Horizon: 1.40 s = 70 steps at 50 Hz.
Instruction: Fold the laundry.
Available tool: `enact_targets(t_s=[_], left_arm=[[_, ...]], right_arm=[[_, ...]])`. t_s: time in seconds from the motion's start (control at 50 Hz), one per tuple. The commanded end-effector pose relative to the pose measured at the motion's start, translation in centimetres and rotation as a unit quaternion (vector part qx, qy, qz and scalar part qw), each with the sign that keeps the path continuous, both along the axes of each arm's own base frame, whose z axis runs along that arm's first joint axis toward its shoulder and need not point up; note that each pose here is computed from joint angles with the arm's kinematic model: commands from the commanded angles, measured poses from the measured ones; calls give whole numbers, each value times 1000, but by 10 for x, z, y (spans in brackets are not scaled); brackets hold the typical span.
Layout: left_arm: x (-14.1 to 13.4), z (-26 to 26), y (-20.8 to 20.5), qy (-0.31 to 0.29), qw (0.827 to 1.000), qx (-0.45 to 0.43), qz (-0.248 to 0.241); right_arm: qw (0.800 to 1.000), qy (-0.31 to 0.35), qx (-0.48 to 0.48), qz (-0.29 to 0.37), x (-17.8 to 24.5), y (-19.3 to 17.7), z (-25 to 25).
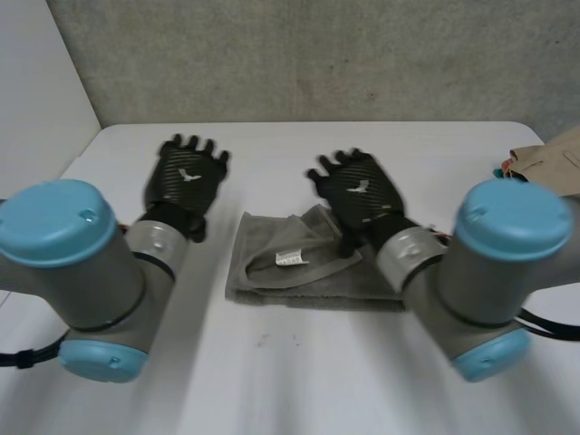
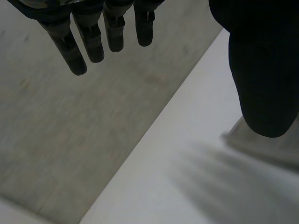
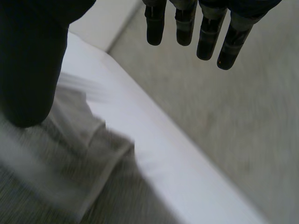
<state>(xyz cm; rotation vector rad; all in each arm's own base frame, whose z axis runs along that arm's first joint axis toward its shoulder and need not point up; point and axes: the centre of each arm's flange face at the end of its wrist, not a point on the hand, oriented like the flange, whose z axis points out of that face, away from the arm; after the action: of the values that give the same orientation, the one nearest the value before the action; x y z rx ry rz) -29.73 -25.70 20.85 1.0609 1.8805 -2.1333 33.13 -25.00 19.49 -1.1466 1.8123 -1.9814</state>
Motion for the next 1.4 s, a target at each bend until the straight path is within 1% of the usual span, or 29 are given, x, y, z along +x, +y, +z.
enact_targets(t_s=[0.02, 0.08, 0.1, 0.18, 0.28, 0.36, 0.42, 0.44, 0.46, 0.52, 0.54, 0.58, 0.6, 0.62, 0.68, 0.7, 0.78, 0.86, 0.96, 1.04, 1.1, 1.18, 1.28, 1.34, 1.38, 1.4], left_arm=[[-49, -16, 31, 19, 992, 29, -119], [-66, -30, 37, 17, 987, 44, -152], [-68, -33, 36, 17, 987, 46, -154], [-76, -53, 31, 1, 985, 72, -155], [-83, -65, 24, -13, 983, 93, -155], [-83, -76, 16, -25, 983, 106, -146], [-85, -75, 7, -20, 986, 100, -133], [-84, -74, 3, -18, 988, 96, -123], [-79, -71, -11, -15, 992, 85, -88], [-65, -68, -39, -9, 998, 68, -12], [-54, -67, -56, -11, 998, 56, 35], [-45, -64, -68, -14, 997, 44, 69], [-41, -64, -71, -18, 996, 42, 76], [-40, -66, -70, -32, 996, 43, 70], [-43, -70, -63, -41, 997, 50, 44], [-45, -73, -56, -42, 997, 58, 23], [-51, -66, -35, -40, 997, 65, -21], [-54, -57, -20, -38, 996, 64, -38], [-55, -53, -7, -33, 996, 70, -48], [-58, -51, 0, -19, 995, 77, -57], [-60, -51, 0, -10, 995, 80, -64], [-66, -59, -5, -13, 994, 80, -72], [-68, -73, -20, -15, 995, 81, -62], [-69, -70, -29, -8, 996, 72, -52], [-66, -68, -37, -4, 997, 65, -39], [-60, -68, -45, -3, 998, 62, -22]], right_arm=[[984, -5, 157, -84, -55, -13, -24], [982, 6, 163, -91, -61, -13, -31], [982, 14, 161, -93, -63, -13, -34], [984, 32, 152, -91, -65, -11, -40], [984, 53, 147, -85, -65, -8, -48], [983, 74, 145, -81, -64, -7, -57], [983, 85, 142, -76, -62, -6, -62], [983, 86, 141, -75, -62, -5, -63], [984, 86, 139, -76, -62, -6, -63], [984, 85, 133, -77, -62, -7, -64], [985, 84, 131, -78, -62, -7, -64], [986, 84, 125, -77, -61, -7, -64], [986, 84, 123, -76, -61, -8, -64], [986, 85, 121, -77, -61, -8, -64], [986, 89, 121, -76, -61, -6, -65], [986, 90, 120, -77, -61, -6, -66], [985, 91, 120, -78, -62, -6, -66], [986, 89, 116, -79, -62, -7, -67], [988, 85, 103, -80, -61, -8, -67], [988, 95, 95, -78, -62, -8, -68], [988, 105, 90, -75, -62, -7, -70], [987, 125, 77, -71, -63, -6, -71], [985, 134, 77, -72, -66, -6, -73], [985, 135, 80, -74, -68, -5, -74], [984, 137, 83, -74, -69, -4, -75], [984, 138, 84, -74, -69, -3, -74]])
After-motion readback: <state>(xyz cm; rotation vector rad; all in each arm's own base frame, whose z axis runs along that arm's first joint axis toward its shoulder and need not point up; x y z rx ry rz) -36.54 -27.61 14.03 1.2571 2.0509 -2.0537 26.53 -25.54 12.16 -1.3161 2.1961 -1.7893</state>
